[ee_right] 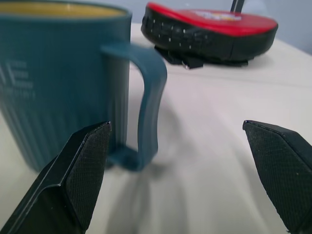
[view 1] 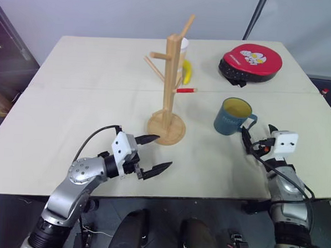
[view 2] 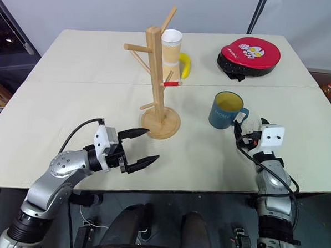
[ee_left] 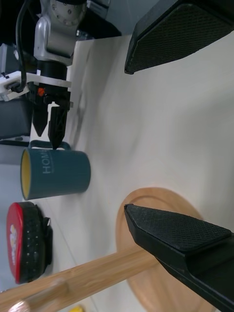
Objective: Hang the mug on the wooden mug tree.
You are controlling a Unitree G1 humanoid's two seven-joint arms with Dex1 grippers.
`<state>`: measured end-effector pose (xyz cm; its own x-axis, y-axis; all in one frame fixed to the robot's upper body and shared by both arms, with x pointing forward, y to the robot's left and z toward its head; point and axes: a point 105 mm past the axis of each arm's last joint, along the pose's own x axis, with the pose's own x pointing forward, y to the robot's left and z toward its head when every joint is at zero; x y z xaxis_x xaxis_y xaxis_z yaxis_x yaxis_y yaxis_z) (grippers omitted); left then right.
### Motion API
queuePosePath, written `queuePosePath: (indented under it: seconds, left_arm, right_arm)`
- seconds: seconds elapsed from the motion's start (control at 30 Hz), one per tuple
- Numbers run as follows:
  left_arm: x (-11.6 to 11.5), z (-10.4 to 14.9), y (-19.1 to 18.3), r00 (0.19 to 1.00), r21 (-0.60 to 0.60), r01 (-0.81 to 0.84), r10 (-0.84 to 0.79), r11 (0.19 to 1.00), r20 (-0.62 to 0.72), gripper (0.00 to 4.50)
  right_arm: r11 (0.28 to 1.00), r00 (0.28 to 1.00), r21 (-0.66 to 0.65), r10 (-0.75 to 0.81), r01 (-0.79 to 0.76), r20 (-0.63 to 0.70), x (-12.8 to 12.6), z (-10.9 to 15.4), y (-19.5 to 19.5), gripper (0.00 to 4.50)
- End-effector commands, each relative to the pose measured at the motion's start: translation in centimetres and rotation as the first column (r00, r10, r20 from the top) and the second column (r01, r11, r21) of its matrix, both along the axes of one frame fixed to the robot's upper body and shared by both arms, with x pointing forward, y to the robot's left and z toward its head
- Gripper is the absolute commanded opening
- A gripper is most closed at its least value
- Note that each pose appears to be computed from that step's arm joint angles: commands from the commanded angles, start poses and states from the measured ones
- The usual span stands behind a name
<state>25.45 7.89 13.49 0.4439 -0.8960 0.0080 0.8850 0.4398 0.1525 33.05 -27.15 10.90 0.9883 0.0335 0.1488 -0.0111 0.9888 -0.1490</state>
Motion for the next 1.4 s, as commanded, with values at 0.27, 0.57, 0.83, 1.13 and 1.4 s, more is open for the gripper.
queuePosePath:
  seconds: [0.27, 0.57, 0.83, 1.13, 1.4]
  left_arm:
    - [-0.3, 0.2, -0.4, 0.999, -0.001, 0.018, -0.018, 1.000, 0.037, 4.50]
    - [-0.3, -0.6, -0.3, 0.999, 0.003, 0.019, -0.019, 1.000, 0.039, 4.50]
    - [-0.8, -0.5, -0.3, 0.999, 0.001, 0.016, -0.016, 1.000, 0.051, 4.50]
    - [-0.6, -0.2, -0.3, 0.998, 0.001, 0.010, -0.011, 1.000, 0.058, 4.50]
    - [0.5, 0.2, 1.2, 0.996, 0.017, -0.057, 0.056, 0.998, 0.068, 4.50]
  right_arm:
    - [0.999, 0.999, 0.003, -0.047, 0.047, 0.015, 1.1, 0.6, -0.5, 4.47]
    - [0.999, 0.999, 0.017, -0.052, 0.051, 0.005, 2.0, 0.6, -0.7, 4.47]
    - [0.998, 1.000, 0.069, 0.000, 0.001, -0.020, 3.0, 0.2, -0.1, 2.60]
    - [0.996, 0.999, 0.077, 0.048, -0.047, -0.020, 3.1, 0.3, 1.0, 0.06]
    - [0.741, 0.882, -0.544, 0.472, -0.394, 0.004, -0.2, 6.8, 8.9, 0.06]
